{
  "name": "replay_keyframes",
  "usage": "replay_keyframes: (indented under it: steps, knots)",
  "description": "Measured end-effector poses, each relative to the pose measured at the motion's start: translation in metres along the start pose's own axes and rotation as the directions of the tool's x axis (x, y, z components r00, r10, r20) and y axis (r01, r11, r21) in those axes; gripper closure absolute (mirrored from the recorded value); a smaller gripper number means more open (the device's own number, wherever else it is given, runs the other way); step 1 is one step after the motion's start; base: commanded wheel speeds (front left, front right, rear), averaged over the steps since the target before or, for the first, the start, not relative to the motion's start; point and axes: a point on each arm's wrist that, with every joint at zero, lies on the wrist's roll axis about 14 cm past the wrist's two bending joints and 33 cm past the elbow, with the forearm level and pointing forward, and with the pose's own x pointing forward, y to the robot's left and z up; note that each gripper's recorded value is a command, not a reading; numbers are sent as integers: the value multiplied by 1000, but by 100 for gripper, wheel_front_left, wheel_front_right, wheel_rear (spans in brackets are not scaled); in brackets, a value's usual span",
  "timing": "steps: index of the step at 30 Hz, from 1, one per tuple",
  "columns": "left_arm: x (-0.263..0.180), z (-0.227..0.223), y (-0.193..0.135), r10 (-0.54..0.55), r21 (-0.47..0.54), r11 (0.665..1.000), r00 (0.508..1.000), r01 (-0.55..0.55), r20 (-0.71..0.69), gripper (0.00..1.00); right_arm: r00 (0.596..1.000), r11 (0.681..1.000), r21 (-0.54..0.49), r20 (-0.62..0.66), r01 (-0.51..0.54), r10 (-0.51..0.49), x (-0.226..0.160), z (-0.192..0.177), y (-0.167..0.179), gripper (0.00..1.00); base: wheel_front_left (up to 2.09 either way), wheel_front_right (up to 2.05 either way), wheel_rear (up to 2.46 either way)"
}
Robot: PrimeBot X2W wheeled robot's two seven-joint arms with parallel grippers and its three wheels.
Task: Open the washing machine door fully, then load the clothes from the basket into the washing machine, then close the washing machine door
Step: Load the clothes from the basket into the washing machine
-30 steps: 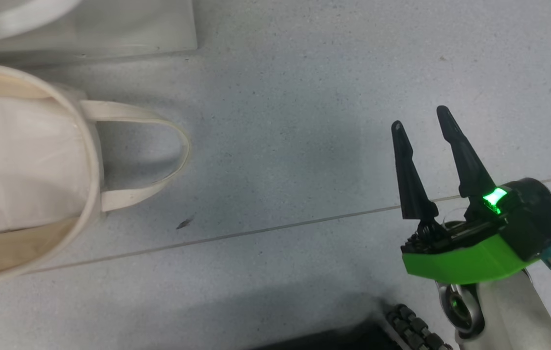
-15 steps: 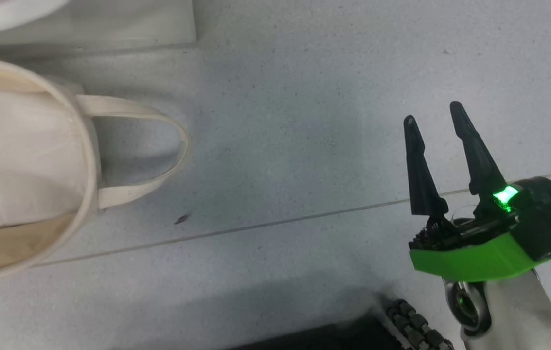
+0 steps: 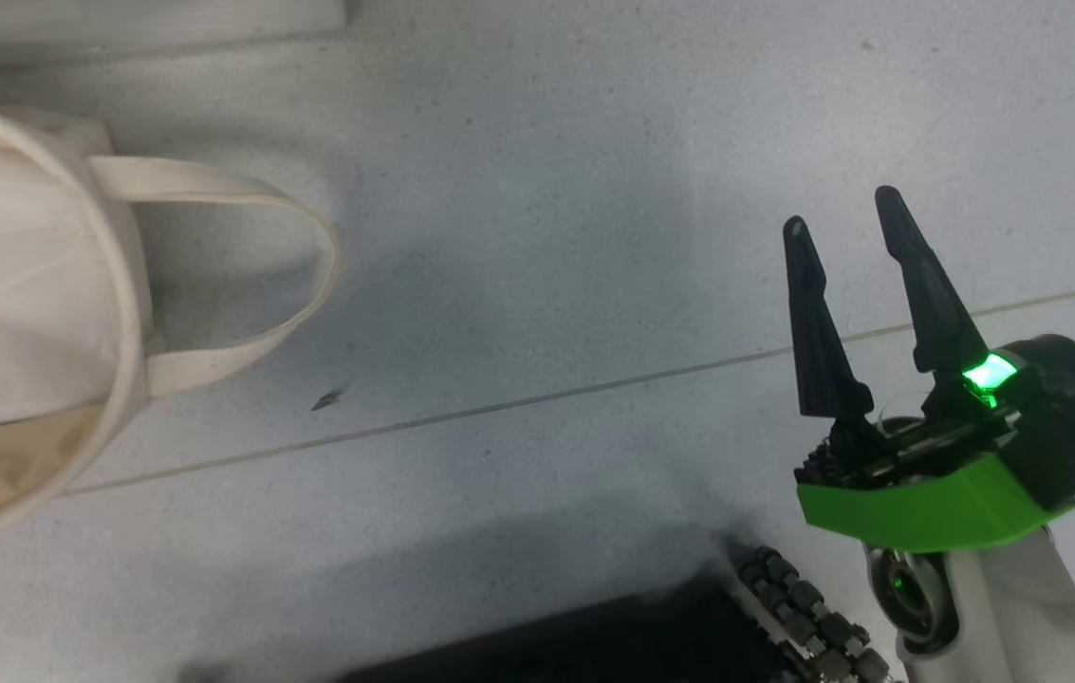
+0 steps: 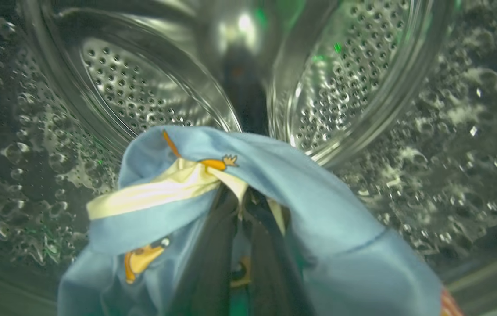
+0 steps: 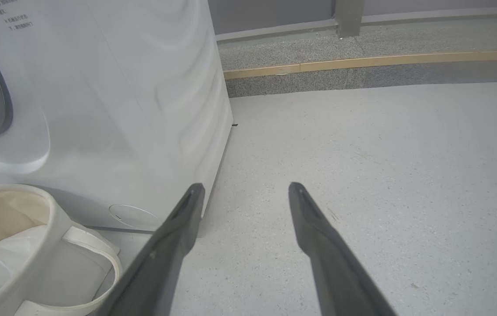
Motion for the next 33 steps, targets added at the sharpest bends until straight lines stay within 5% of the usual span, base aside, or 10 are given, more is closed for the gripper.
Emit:
replay_keyframes:
  steps: [18, 19, 20, 21, 26, 33]
  knots:
    - [17, 78, 24, 90, -75, 995, 935, -68, 344, 100, 999, 1000, -11, -39, 2, -2, 8, -23, -5, 0, 0, 0, 0]
    - [17, 74, 22, 89, -81, 995, 936, -65, 340, 84, 999, 1000, -10, -39, 1, -2, 8, -23, -4, 0, 0, 0, 0]
    - [17, 64, 18, 84, -85, 995, 945, -60, 316, 14, 999, 1000, -9, -37, 0, -1, 8, -23, -4, 0, 0, 0, 0]
    - [17, 47, 10, 64, -73, 996, 960, -45, 274, 0, 999, 1000, -8, -34, -1, 0, 9, -22, -3, 0, 0, 0, 0]
    - [6, -24, -21, -18, -38, 999, 998, 20, 58, 0, 1000, 1000, -16, -14, -9, 9, 10, -14, -1, 0, 0, 0, 0]
    - [-8, -33, -21, -22, -69, 998, 993, 14, -113, 0, 1000, 1000, -17, 21, -23, 23, 10, 1, 5, 0, 0, 0, 0]
